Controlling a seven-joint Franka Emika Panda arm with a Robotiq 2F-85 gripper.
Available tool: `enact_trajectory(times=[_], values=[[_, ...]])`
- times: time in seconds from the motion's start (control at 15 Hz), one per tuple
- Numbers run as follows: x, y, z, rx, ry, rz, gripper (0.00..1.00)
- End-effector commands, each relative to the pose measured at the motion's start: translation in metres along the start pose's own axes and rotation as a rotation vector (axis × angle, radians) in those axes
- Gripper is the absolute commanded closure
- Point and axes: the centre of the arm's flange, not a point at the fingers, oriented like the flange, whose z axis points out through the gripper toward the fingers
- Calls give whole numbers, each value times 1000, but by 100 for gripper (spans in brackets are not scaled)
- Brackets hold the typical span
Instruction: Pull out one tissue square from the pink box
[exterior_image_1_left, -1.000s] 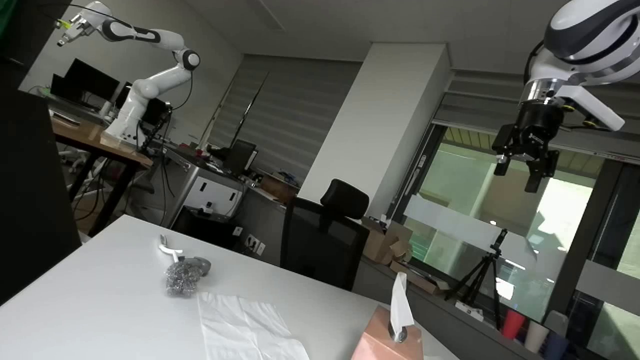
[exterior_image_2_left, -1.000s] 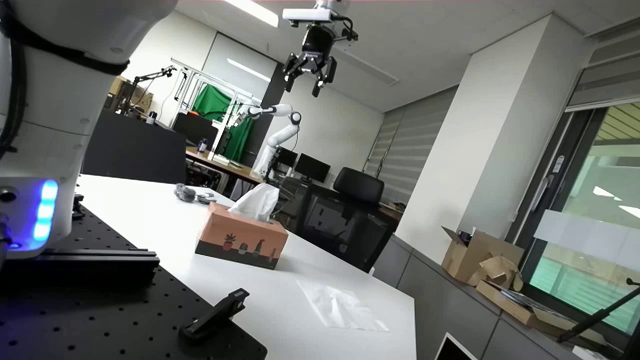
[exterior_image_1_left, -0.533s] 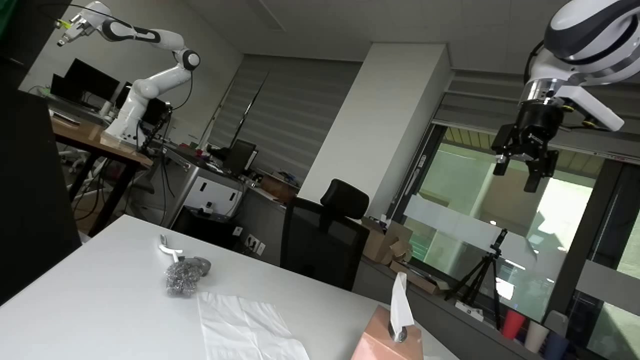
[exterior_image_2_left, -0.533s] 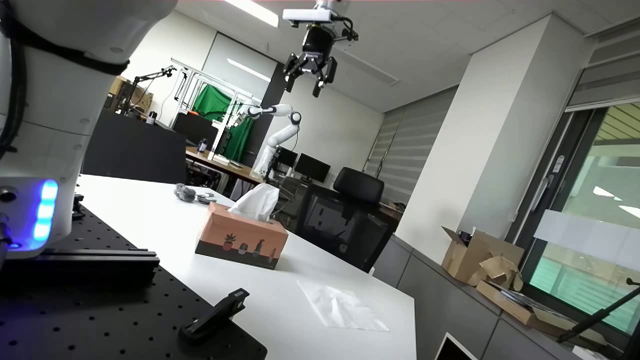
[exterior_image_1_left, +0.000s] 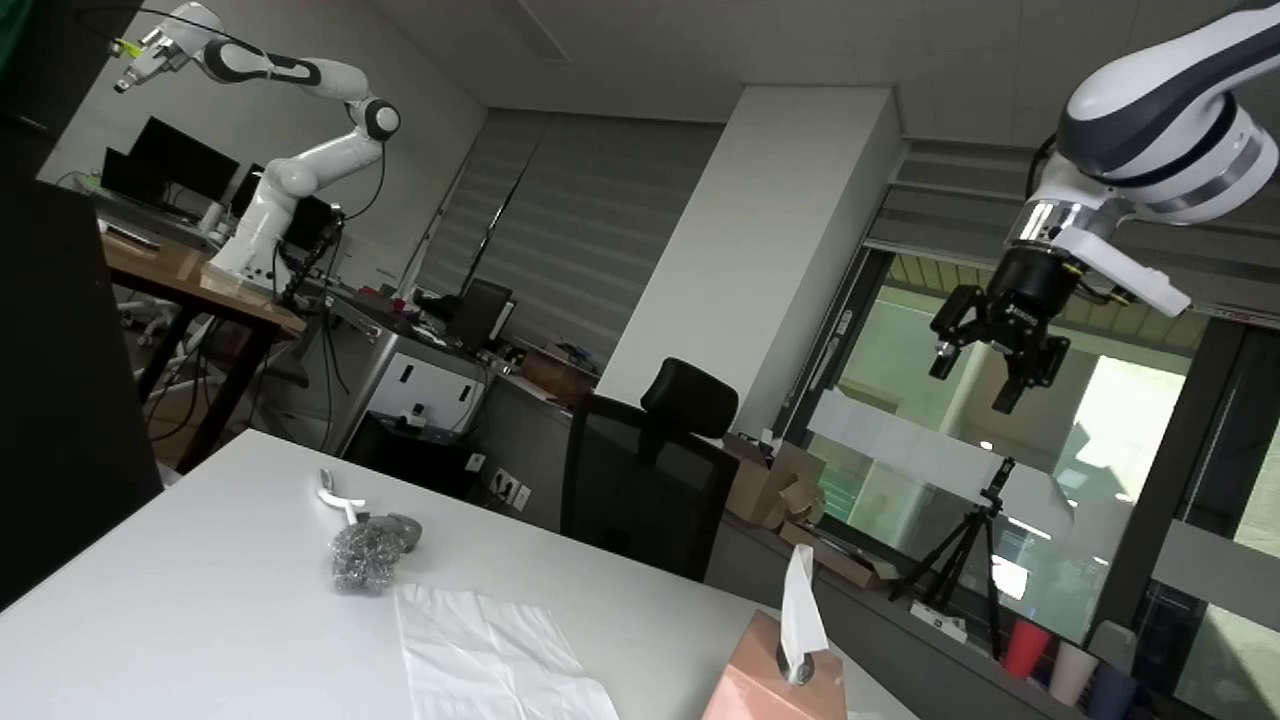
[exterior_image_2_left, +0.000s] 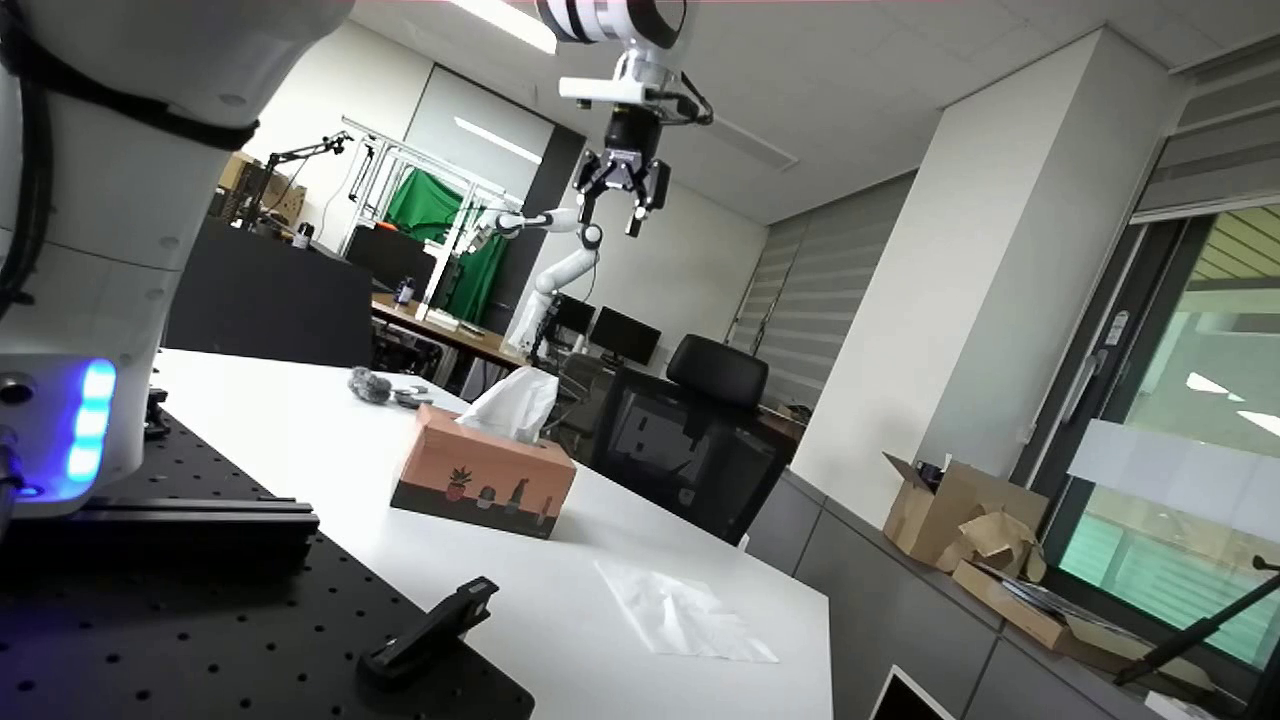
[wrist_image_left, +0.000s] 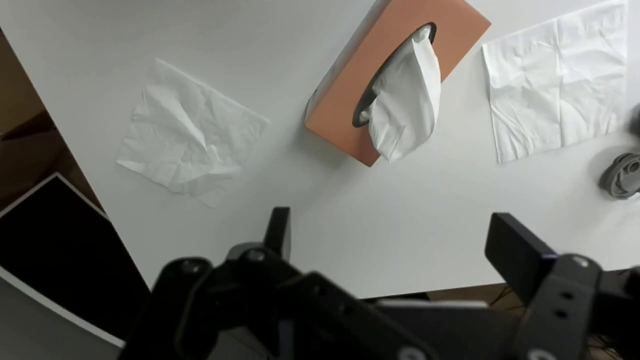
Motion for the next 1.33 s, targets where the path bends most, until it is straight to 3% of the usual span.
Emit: enact_trajectory(times=[0.0,0.27,0.67,1.07,1.2,1.27], values=[[-9,-13,37,28,69,61,0],[-25,-33,80,27,115,99,0],[-57,-64,149,19,108,226,0],[-84,-83,207,-46,155,134,0],[-90,-84,218,-75,123,88,0],[-86,-79,204,-47,126,86,0]])
